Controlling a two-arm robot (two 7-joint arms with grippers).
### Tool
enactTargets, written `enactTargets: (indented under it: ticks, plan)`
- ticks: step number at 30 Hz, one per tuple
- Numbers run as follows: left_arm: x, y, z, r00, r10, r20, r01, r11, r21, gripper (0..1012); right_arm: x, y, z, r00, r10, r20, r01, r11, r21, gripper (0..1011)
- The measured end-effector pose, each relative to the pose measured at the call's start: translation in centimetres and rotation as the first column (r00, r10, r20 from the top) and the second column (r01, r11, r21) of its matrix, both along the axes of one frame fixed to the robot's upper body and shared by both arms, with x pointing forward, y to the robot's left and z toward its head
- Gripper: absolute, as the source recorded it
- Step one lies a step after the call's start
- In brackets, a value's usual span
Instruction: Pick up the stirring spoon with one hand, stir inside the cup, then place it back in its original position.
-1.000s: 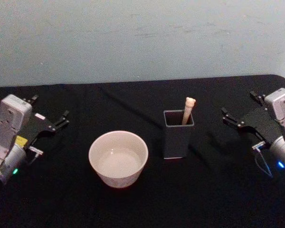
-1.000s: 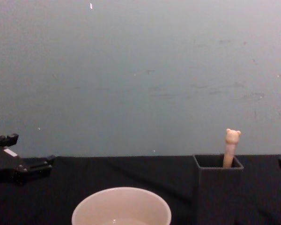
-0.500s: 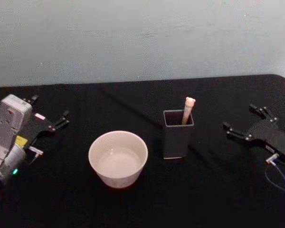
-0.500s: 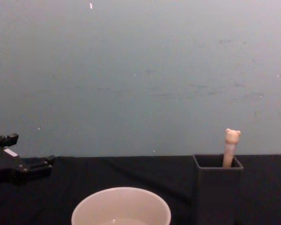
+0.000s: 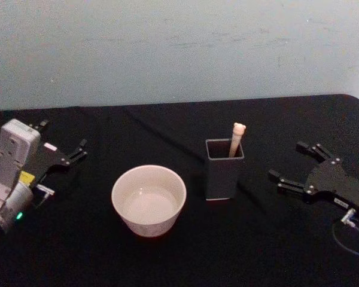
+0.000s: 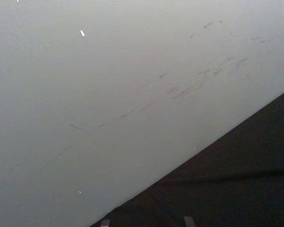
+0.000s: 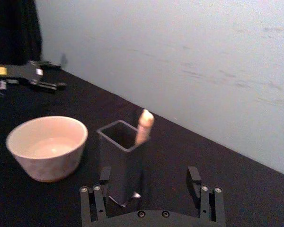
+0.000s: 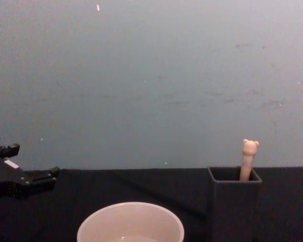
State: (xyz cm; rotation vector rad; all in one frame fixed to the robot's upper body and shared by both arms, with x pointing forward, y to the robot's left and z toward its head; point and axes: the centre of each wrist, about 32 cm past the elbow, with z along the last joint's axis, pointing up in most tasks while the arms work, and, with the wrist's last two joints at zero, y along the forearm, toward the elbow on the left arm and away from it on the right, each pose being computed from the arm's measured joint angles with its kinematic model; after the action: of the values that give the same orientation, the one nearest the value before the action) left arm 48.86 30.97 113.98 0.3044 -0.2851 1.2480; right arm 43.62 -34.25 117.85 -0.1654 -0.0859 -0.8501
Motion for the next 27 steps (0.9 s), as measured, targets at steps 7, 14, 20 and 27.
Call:
enactTargets:
  ticks: [7, 14, 20, 27]
  plan:
    - [0.0, 0.0, 0.0, 1.0, 0.0, 0.0, 0.0, 1.0, 0.0, 1001, 0.6, 1.0, -0.4, 0.999, 0.051, 0.003, -0.051, 0.998, 0.029, 1003]
    - [0.0, 0.0, 0.0, 1.0, 0.0, 0.0, 0.0, 1.0, 0.0, 1001, 2.5, 2.5, -0.6, 0.998, 0.055, -0.004, -0.055, 0.998, 0.033, 1003]
    - [0.0, 0.0, 0.0, 1.0, 0.0, 0.0, 0.0, 1.0, 0.0, 1001, 4.5, 3.4, -0.5, 0.999, 0.038, -0.015, -0.037, 0.998, 0.043, 1003]
    - [0.0, 0.0, 0.0, 1.0, 0.0, 0.0, 0.0, 1.0, 0.0, 1001, 6.5, 4.1, -0.4, 0.999, 0.037, -0.028, -0.036, 0.998, 0.048, 1003]
